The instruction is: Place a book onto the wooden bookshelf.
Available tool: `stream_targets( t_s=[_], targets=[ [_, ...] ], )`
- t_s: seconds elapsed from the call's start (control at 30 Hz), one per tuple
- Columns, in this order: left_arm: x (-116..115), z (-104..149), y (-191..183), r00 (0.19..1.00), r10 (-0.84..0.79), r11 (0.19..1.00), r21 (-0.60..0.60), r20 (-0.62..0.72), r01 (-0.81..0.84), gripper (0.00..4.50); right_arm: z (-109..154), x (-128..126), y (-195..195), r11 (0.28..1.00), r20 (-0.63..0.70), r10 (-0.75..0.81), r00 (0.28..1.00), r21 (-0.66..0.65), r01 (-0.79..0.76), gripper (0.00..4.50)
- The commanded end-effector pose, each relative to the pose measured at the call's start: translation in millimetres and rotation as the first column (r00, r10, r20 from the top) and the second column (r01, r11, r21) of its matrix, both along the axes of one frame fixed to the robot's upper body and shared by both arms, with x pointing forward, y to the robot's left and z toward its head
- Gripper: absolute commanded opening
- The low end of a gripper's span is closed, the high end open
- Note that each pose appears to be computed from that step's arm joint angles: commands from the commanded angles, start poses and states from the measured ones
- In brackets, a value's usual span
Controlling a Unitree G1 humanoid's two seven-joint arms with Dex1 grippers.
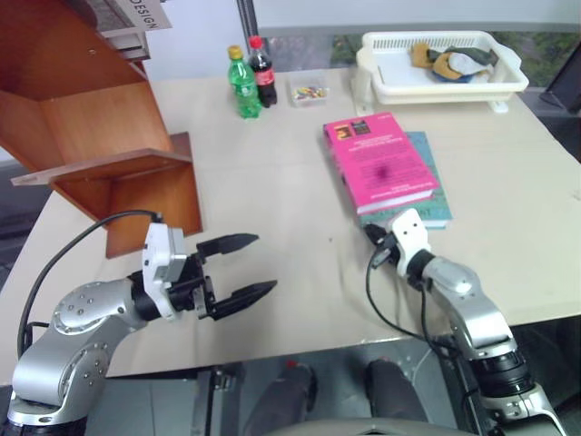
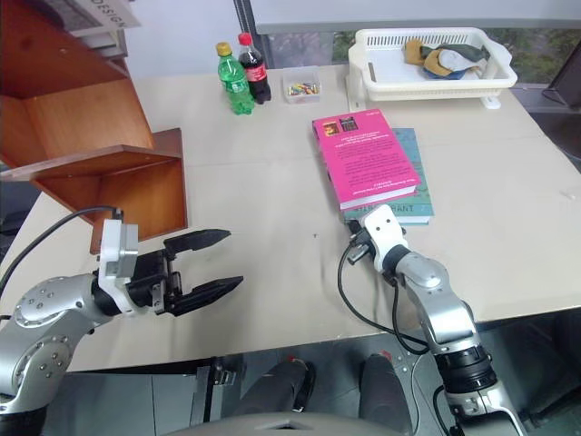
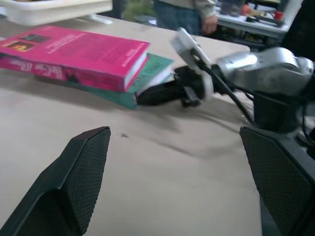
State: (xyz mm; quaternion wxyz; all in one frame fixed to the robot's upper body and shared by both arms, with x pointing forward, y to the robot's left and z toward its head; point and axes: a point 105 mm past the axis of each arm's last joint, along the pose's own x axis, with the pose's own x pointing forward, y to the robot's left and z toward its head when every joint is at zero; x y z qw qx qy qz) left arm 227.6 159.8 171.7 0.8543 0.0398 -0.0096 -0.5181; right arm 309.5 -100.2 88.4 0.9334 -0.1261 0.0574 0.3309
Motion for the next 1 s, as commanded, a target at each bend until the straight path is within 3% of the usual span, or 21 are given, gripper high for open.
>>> stream_targets(
  t_s=[0.03, 0.17, 0.23, 0.33, 0.5, 0.67, 1.0],
  targets=[
    [22, 0, -8, 0.996, 0.093, 0.995, -0.03, -0.002, -0.093, 4.5, 23, -21, -8, 0.999, 0.045, 0.051, 0.998, -0.012, -0.051, 0.74],
    [59, -2, -16, 0.969, 0.204, 0.965, -0.137, -0.142, -0.224, 4.5, 42, -42, -15, 0.998, 0.073, 0.062, 0.995, -0.01, -0.061, 2.58],
    [82, -8, -23, 0.931, 0.233, 0.942, -0.173, -0.281, -0.289, 4.5, 56, -50, -19, 0.999, 0.118, 0.05, 0.992, -0.021, -0.048, 3.19],
    [114, -22, -41, 0.844, 0.206, 0.922, -0.191, -0.496, -0.337, 4.5, 81, -61, -24, 1.0, 0.193, 0.005, 0.981, -0.003, -0.005, 4.48],
    [157, -35, -89, 0.687, 0.061, 0.889, -0.273, -0.724, -0.367, 4.5, 114, -79, -20, 1.0, 0.286, -0.027, 0.958, 0.019, 0.022, 4.48],
    [186, -29, -135, 0.575, -0.065, 0.837, -0.359, -0.815, -0.414, 4.5, 127, -77, -20, 0.997, 0.345, -0.081, 0.935, 0.021, 0.078, 4.48],
    [210, -23, -149, 0.489, -0.123, 0.714, -0.419, -0.864, -0.561, 4.5, 125, -77, -29, 0.986, 0.368, -0.156, 0.917, -0.002, 0.168, 4.48]
  ],
)
